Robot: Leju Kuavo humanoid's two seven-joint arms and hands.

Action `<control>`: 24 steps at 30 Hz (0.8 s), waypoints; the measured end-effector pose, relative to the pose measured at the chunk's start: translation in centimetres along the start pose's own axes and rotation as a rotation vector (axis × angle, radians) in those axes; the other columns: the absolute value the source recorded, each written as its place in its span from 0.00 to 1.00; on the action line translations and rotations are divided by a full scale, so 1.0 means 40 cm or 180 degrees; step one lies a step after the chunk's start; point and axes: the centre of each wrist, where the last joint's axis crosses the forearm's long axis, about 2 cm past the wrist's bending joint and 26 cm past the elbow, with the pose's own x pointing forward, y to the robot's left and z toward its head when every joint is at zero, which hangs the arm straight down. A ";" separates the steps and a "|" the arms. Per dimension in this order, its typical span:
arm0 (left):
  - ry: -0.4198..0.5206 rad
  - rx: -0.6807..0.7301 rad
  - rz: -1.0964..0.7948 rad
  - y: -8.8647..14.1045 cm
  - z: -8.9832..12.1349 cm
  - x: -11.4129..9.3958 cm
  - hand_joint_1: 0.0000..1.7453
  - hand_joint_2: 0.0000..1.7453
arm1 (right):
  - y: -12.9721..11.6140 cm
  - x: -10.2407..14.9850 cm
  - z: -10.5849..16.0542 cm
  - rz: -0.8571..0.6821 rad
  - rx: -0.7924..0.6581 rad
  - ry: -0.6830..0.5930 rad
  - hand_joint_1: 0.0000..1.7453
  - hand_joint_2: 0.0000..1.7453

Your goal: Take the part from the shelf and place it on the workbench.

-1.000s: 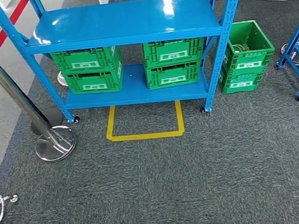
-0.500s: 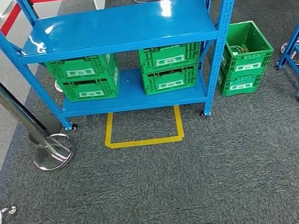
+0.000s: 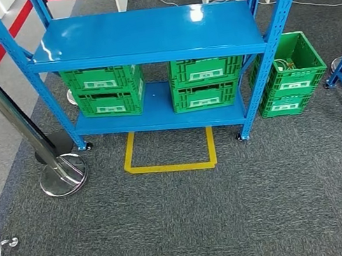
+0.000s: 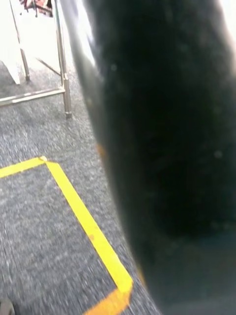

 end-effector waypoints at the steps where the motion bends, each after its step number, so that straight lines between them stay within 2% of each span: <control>1: -0.0005 0.0000 0.0001 0.001 0.000 0.002 0.00 0.00 | 0.000 0.001 0.000 -0.0003 0.0001 -0.0003 0.00 0.00; 14: 0.0046 0.0058 0.0043 0.006 -0.001 -0.002 0.00 0.00 | -0.001 0.000 0.000 -0.0057 -0.0029 0.0023 0.00 0.00; 15: 0.0062 0.0067 0.0067 0.007 -0.002 -0.002 0.00 0.00 | -0.001 0.000 0.000 -0.0070 -0.0036 0.0024 0.00 0.25; 18: 0.0095 0.0057 0.0147 0.004 0.000 0.003 0.00 0.75 | 0.000 0.002 0.000 -0.0122 -0.0050 0.0028 0.00 1.00; 19: 0.0106 0.0054 0.0174 0.002 0.001 0.003 0.00 1.00 | 0.000 0.003 0.000 -0.0139 -0.0053 0.0028 0.00 1.00; 24: 0.0188 -0.0019 0.0297 -0.002 0.003 0.003 0.00 1.00 | 0.001 0.004 -0.001 -0.0178 -0.0032 0.0025 0.00 1.00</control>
